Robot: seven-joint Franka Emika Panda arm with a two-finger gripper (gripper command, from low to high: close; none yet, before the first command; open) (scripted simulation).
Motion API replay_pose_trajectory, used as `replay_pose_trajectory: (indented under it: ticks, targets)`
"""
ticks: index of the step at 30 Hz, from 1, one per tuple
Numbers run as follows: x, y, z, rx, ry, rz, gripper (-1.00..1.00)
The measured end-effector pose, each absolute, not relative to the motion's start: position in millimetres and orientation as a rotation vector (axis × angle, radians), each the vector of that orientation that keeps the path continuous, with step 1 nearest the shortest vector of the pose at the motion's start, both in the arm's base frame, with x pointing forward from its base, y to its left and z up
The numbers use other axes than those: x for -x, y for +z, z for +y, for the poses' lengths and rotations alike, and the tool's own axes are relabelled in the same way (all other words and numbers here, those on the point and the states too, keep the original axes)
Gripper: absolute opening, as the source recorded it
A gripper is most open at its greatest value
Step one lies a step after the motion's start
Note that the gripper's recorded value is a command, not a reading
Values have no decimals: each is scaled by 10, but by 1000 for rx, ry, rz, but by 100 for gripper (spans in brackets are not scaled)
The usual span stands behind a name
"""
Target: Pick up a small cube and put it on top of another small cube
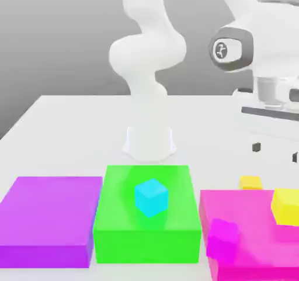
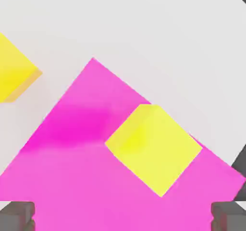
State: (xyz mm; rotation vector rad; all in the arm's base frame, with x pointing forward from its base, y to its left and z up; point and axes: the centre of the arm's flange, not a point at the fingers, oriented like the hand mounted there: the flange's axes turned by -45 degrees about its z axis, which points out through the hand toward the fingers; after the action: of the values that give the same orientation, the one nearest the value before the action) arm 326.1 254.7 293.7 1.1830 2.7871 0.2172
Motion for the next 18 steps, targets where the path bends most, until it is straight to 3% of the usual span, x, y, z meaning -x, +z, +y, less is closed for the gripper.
replay_pose_trajectory:
  ticks: [11,17,18]
  targets:
    - [-2344,1960,2779,-221,10,3128,0]
    - [-2360,1433,2740,-204,2,3135,0]
    - [-2356,1346,2732,-204,0,3135,-100]
